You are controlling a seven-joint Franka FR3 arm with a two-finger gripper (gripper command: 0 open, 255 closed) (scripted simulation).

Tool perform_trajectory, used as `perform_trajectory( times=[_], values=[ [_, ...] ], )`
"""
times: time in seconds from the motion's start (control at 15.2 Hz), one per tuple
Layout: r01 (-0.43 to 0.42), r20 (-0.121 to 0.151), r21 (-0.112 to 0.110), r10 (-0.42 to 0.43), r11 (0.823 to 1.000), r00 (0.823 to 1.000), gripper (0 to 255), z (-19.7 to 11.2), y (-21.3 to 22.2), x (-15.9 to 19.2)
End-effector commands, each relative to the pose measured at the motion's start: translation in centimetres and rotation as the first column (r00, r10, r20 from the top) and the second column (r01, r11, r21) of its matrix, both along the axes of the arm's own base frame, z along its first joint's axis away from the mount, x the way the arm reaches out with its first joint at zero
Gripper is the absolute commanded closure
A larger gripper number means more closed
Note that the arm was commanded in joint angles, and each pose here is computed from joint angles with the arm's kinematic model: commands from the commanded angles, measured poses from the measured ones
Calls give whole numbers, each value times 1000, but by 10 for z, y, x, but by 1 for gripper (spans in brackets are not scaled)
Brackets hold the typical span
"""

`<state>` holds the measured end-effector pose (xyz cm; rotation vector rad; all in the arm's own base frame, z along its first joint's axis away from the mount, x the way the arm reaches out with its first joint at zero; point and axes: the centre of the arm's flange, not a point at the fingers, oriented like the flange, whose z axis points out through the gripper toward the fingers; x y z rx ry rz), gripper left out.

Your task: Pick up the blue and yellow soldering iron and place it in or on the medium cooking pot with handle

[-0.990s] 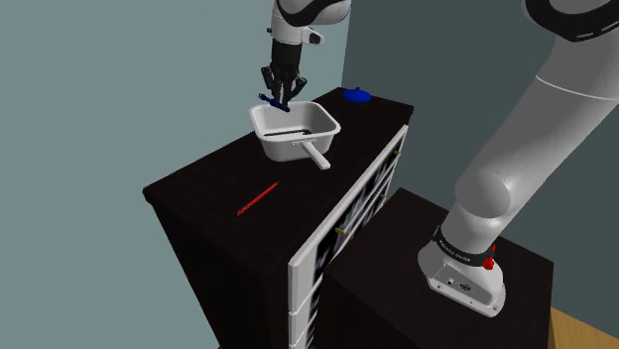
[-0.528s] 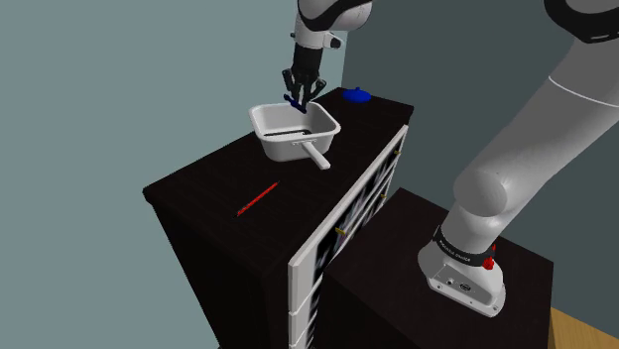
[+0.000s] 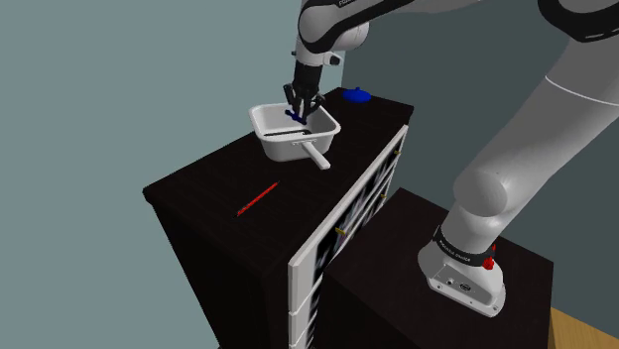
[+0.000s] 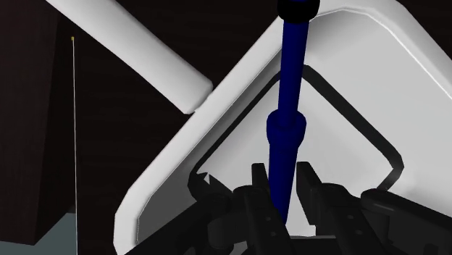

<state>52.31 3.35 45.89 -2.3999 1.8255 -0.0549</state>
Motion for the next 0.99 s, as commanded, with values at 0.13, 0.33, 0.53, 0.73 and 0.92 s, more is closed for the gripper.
perform_trajectory(
  times=[0.13, 0.33, 0.53, 0.73, 0.92],
  values=[
    [0, 1, 0, 0, 1000, 1000, 255, -22, 1, 0],
    [0, 1, 0, 0, 1000, 1000, 255, -22, 1, 0],
    [0, 1, 0, 0, 1000, 1000, 255, -22, 1, 0],
    [0, 1, 0, 0, 1000, 1000, 0, -22, 1, 0],
    [0, 1, 0, 0, 1000, 1000, 0, -22, 1, 0]
  ],
)
